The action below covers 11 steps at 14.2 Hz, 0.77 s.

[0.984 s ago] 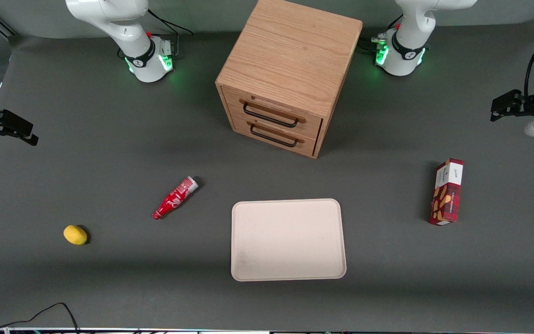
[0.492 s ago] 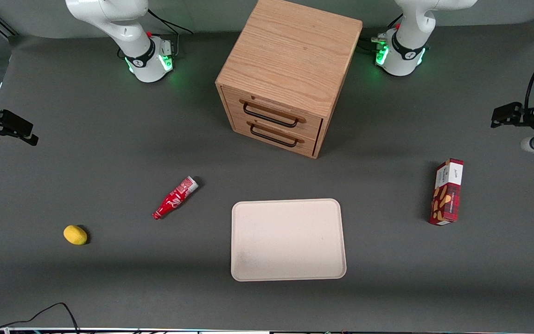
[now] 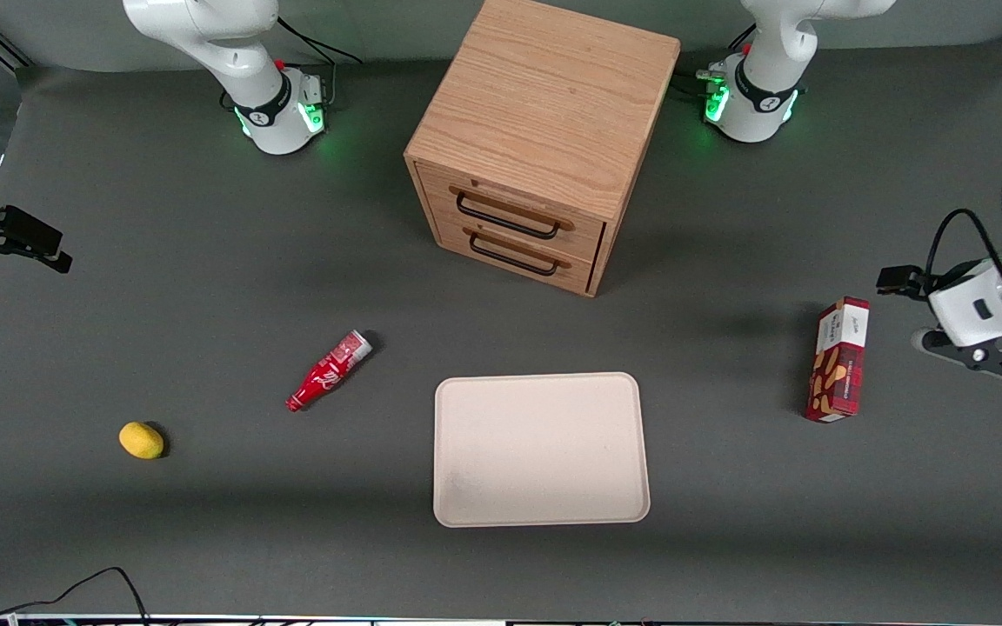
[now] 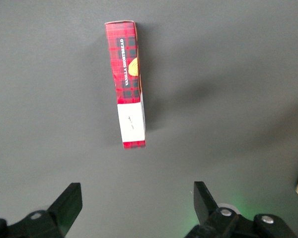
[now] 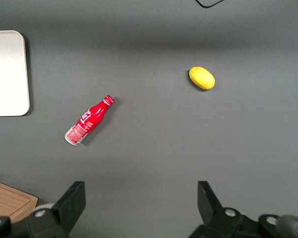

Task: Place red cookie box on tray
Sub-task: 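Move the left gripper down over the red plaid cookie box, then close the left gripper on the red plaid cookie box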

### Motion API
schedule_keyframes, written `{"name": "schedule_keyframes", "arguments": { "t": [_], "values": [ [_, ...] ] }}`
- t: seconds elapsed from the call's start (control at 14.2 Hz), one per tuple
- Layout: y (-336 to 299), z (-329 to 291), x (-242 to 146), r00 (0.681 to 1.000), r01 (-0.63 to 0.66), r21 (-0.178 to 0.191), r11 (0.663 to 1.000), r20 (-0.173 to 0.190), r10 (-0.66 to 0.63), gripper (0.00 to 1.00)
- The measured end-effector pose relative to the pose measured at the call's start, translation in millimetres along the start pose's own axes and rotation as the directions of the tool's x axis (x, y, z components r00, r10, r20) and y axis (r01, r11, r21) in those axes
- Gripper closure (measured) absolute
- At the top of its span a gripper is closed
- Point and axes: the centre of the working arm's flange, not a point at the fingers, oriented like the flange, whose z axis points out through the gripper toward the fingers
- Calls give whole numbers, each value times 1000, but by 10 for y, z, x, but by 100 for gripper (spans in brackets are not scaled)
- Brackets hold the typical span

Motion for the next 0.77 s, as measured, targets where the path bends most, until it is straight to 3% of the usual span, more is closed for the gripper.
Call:
{"name": "schedule_keyframes", "arguments": {
  "t": [0.56,0.77],
  "values": [
    [-197,1133,82,988,-97,67,993,-117,104,0],
    [-203,1468,186,984,-79,57,995,-157,87,0]
  ]
}}
